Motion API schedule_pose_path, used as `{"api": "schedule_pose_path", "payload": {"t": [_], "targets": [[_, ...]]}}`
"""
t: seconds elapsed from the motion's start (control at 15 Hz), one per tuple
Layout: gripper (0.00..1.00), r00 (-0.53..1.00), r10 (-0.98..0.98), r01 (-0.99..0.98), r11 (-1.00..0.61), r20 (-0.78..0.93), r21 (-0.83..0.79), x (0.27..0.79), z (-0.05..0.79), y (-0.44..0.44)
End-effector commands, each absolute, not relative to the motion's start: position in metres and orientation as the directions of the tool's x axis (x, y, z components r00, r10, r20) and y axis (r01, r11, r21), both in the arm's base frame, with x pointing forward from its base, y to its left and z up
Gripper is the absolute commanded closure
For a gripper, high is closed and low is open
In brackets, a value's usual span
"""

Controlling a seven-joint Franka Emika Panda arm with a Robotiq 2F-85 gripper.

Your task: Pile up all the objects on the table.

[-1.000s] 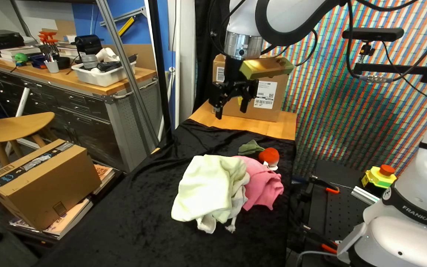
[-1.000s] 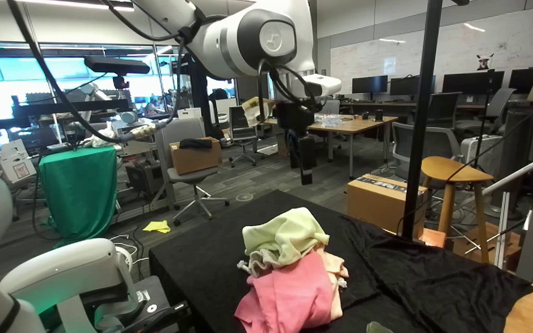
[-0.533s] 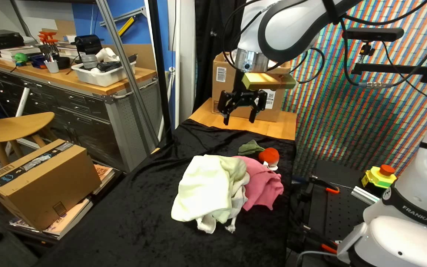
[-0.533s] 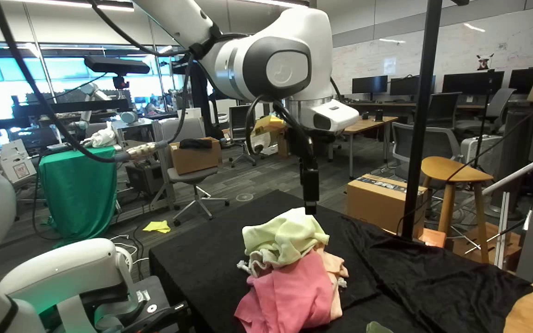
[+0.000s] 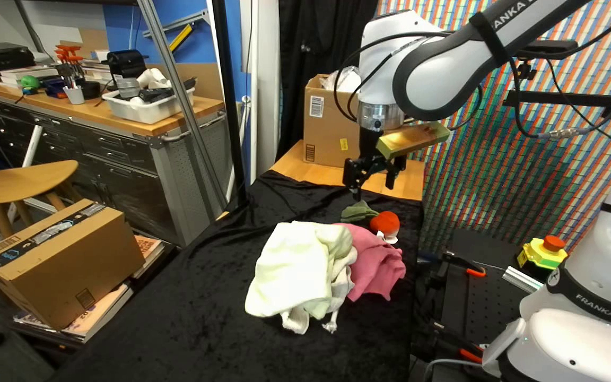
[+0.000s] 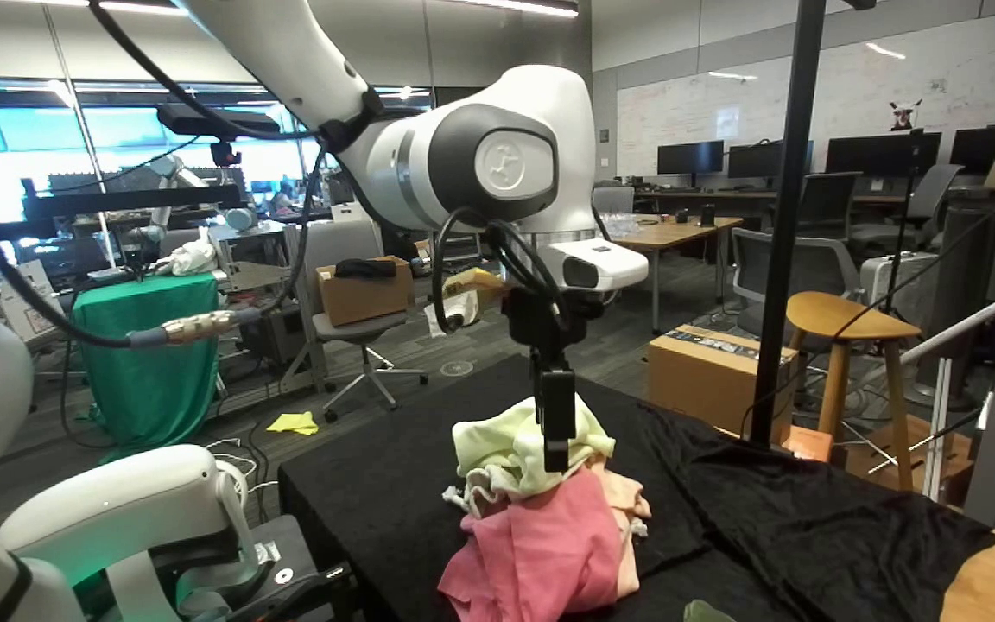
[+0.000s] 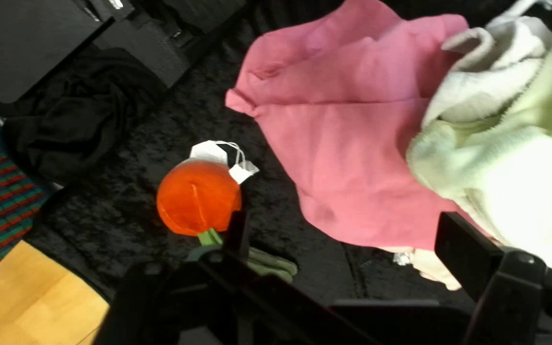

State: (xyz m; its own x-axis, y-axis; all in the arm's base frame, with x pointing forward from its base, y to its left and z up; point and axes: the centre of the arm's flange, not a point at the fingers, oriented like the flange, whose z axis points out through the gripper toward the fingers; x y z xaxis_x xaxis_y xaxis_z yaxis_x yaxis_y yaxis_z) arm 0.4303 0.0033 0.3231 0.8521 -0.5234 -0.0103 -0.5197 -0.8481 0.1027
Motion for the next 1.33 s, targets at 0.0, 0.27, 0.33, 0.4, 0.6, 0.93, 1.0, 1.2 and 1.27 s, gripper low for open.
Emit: {"api": "schedule_pose_path", "payload": {"t": [0.0,0.27,0.33,0.4,0.6,0.93,1.0,1.2,1.27], "targets": [[0.0,0.898,-0.44,-0.432,-0.882,-0.001,0.188,0.408,0.326,-0.018],[0.0,0.932,-0.362,-0.351,-0.909,-0.009,0.226,0.401,0.311,-0.037],[0.0,0.938,-0.346,-0.335,-0.914,-0.012,0.23,0.399,0.308,-0.041],[0.0,0.944,-0.329,-0.316,-0.92,-0.02,0.23,0.397,0.304,-0.044],[0.0,0.953,-0.303,-0.293,-0.931,-0.012,0.219,0.392,0.297,-0.052],[0.0,0.948,-0.314,-0.317,-0.929,0.047,0.193,0.39,0.29,-0.07],[0.0,0.948,-0.314,-0.319,-0.927,0.058,0.198,0.385,0.288,-0.078],[0.0,0.957,-0.278,-0.288,-0.941,0.078,0.18,0.373,0.276,-0.103],[0.0,0.961,-0.262,-0.272,-0.948,0.084,0.166,0.37,0.273,-0.111]]}}
